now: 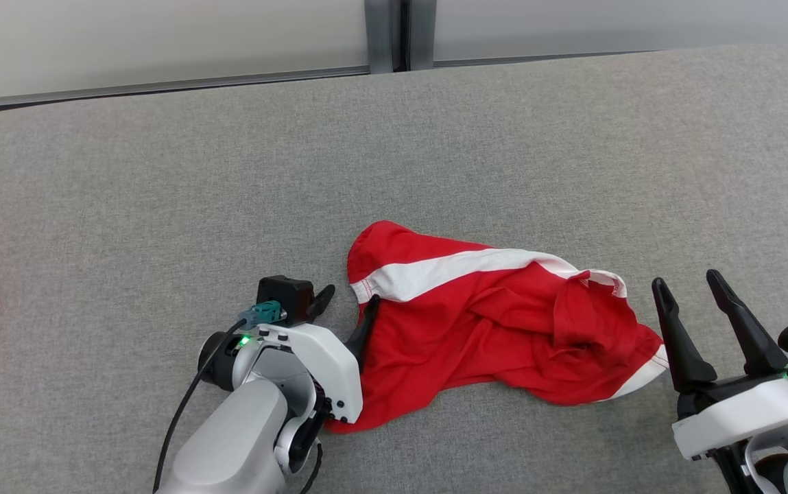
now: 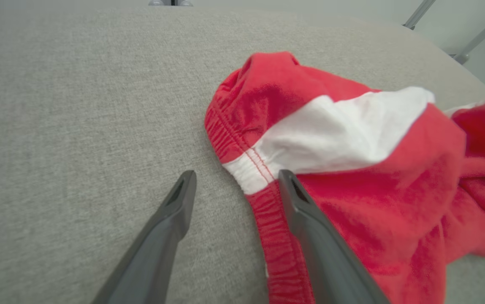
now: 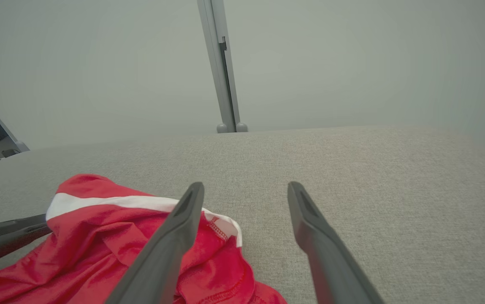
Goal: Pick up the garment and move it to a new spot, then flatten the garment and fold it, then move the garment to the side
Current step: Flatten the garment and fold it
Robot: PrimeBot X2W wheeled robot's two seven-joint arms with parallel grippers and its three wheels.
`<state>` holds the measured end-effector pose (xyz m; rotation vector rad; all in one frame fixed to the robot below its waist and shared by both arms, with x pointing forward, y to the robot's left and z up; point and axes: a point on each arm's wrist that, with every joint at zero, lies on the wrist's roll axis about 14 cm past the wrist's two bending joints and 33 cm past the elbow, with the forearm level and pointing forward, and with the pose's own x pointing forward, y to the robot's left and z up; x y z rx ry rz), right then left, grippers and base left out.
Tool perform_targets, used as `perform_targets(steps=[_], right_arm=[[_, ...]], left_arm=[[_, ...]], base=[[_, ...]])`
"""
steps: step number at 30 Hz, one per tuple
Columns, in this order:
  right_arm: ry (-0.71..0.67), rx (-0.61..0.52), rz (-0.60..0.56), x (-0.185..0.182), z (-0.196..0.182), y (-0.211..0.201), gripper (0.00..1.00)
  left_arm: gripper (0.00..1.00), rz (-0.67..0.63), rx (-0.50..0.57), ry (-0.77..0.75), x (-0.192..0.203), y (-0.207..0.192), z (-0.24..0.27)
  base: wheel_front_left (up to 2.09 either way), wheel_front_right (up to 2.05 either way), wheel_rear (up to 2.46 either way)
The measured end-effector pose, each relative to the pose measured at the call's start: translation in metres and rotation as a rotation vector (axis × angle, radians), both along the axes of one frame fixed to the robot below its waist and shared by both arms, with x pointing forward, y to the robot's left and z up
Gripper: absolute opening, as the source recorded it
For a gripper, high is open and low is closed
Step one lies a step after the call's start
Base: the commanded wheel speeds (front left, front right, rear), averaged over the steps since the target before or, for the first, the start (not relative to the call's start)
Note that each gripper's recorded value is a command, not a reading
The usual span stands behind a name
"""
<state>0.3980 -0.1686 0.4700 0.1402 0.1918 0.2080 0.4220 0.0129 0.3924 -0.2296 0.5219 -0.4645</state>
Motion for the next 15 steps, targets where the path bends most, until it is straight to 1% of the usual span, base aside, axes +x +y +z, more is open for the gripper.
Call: perform_targets(steps=[1, 2, 3, 4, 6, 7, 8, 9, 10, 15], right_arm=[[0.002, 0.003, -0.003, 0.0, -0.001, -0.001, 1.0], [0.0, 0.006, -0.005, 0.001, -0.001, -0.001, 1.0], [0.001, 0.006, -0.006, 0.001, -0.002, -0.001, 1.0], [0.006, 0.007, -0.006, 0.001, -0.003, -0.001, 1.0], [0.012, 0.01, -0.008, 0.002, -0.005, -0.002, 1.0], [0.012, 0.012, -0.009, 0.002, -0.005, -0.002, 1.0], [0.011, 0.013, -0.01, 0.003, -0.005, -0.002, 1.0], [0.011, 0.014, -0.011, 0.004, -0.005, -0.003, 1.0], [0.011, 0.015, -0.013, 0.004, -0.006, -0.003, 1.0], [0.022, 0.011, -0.028, 0.003, -0.01, -0.01, 1.0]], left_arm=[[0.91, 0.001, -0.005, 0.009, 0.0, 0.0, -0.002], [0.67, -0.001, -0.006, 0.018, 0.001, -0.001, -0.005], [0.49, -0.005, -0.007, 0.026, 0.001, -0.001, -0.007], [0.49, -0.007, -0.01, 0.029, 0.002, -0.001, -0.009], [0.34, -0.014, -0.008, 0.039, 0.002, -0.001, -0.012], [0.29, -0.02, -0.006, 0.042, 0.002, -0.001, -0.014], [0.17, -0.025, 0.0, 0.043, 0.003, -0.002, -0.015], [0.02, -0.034, 0.002, 0.044, 0.003, -0.003, -0.016], [0.0, -0.042, 0.003, 0.044, 0.002, -0.004, -0.016], [0.0, -0.05, 0.002, 0.026, 0.004, -0.009, -0.015]], base=[[0.0, 0.0, 0.0], [0.0, 0.0, 0.0], [0.0, 0.0, 0.0], [0.0, 0.0, 0.0], [0.0, 0.0, 0.0], [0.0, 0.0, 0.0], [0.0, 0.0, 0.0], [0.0, 0.0, 0.0], [0.0, 0.0, 0.0], [0.0, 0.0, 0.0]])
